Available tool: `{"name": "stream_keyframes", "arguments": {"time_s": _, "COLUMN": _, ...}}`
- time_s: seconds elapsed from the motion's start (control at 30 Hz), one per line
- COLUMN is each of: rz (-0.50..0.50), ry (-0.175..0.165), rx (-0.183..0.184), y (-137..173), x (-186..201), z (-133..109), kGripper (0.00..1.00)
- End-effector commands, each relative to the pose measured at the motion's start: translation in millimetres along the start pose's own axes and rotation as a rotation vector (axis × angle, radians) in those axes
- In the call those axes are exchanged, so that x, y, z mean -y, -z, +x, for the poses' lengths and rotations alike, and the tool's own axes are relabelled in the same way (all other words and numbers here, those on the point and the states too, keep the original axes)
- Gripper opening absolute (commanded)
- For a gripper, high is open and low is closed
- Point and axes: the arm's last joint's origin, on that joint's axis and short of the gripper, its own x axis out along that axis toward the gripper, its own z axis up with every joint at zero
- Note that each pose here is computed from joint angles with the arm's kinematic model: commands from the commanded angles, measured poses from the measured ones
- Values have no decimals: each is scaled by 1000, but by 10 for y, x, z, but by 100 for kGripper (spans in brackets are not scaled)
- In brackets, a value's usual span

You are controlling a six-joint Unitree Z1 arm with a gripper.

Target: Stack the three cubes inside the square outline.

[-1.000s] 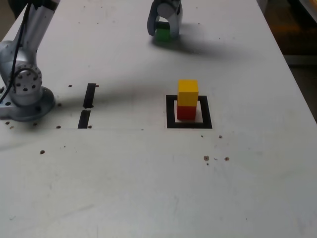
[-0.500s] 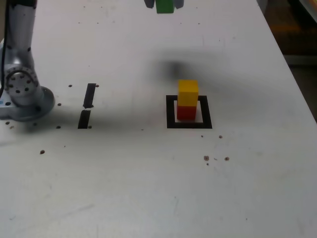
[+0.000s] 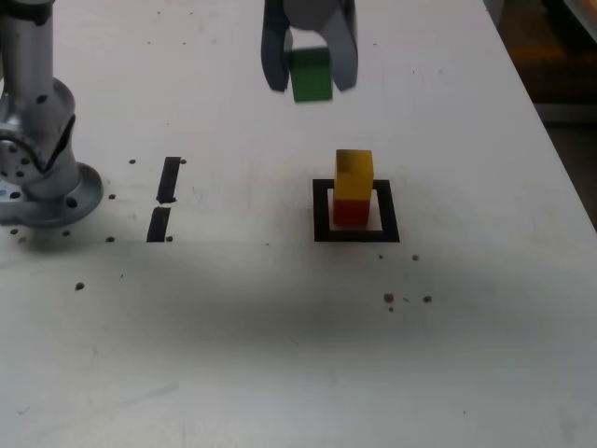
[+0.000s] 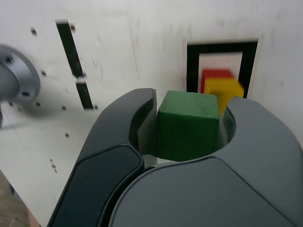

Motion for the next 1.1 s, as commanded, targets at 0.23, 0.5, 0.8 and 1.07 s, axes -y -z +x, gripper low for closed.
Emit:
{"name": "stream_keyframes", "arguments": {"time_s": 0.23, "rz": 46, "ry": 15, "rx": -59, "y": -416, "x": 366, "z": 211, "kGripper": 24}}
{"name": "stream_keyframes", "arguments": {"time_s": 0.5, "rz": 40, "ry": 1, "rx": -87, "y": -499, "x": 336, "z": 316, "kGripper": 24}}
{"name": "stream_keyframes", "arguments": {"time_s": 0.8, "rz": 31, "ry": -39, "rx": -109, "y": -595, "x": 315, "z": 444, "kGripper": 25}}
{"name": "stream_keyframes", "arguments": {"time_s": 1.07, "rz": 11, "ry": -58, "rx": -103, "y": -613, "x": 241, "z": 455, "kGripper": 25}}
